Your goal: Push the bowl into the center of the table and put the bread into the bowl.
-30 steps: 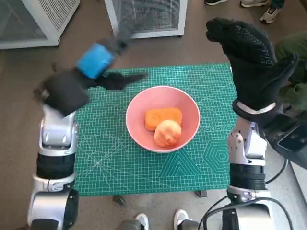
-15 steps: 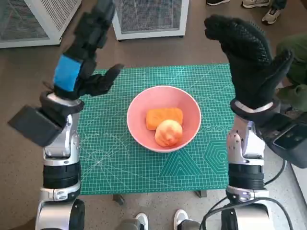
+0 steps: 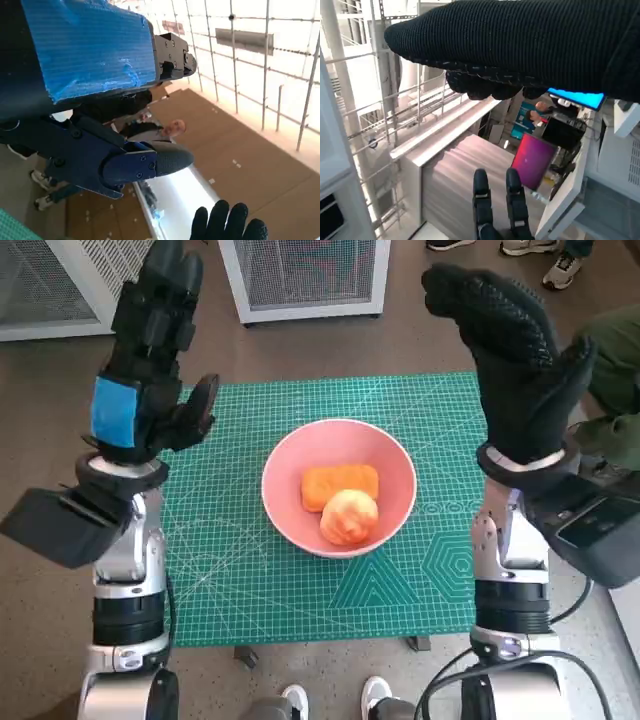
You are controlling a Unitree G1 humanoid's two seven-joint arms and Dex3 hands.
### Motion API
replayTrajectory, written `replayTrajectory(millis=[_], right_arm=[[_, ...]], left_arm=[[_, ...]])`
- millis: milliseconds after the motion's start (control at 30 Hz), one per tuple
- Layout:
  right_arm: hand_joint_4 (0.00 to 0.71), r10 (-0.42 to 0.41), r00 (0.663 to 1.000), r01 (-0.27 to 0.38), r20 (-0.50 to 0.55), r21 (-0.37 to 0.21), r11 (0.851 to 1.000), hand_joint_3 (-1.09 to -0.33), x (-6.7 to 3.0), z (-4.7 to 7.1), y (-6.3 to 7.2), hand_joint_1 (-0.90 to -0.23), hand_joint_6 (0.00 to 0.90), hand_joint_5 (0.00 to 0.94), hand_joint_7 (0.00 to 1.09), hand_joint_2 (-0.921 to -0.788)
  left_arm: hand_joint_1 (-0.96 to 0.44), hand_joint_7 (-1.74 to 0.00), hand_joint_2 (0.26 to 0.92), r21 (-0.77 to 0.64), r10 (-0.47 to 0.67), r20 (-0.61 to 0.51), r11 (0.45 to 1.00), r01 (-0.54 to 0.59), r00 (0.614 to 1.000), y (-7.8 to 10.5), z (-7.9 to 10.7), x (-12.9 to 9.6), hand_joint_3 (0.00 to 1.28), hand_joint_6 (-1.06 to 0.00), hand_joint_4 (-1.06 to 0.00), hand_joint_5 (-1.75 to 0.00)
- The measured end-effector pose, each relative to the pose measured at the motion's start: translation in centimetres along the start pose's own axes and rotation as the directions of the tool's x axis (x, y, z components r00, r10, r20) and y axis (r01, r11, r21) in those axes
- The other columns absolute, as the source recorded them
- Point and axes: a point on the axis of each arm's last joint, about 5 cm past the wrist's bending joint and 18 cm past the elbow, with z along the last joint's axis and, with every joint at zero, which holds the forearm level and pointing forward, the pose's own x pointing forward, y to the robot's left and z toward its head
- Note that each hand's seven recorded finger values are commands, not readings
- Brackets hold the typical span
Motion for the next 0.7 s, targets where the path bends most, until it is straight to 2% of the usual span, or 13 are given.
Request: replayTrajectory(millis=[333,700], right_arm=[[0.296,0.0,1.0,0.0,-0.013,-0.026,1.0,-0.754,0.1,0.04,-0.03,-0.627,0.237,0.005,0.37,-0.921],[0.297,0.003,1.0,-0.003,-0.02,-0.026,1.0,-0.751,0.23,0.11,-0.03,-0.62,0.239,0.004,0.37,-0.921]], left_arm=[[-0.72,-0.19,0.921,0.015,0.015,0.027,1.0,-0.016,1.0,-0.24,0.08,-0.06,0.62,-0.12,-0.15,-0.01],[-0.72,-0.18,0.921,0.028,-0.01,0.057,1.0,0.009,0.998,-0.62,0.19,0.01,0.62,-0.12,-0.13,0.0]])
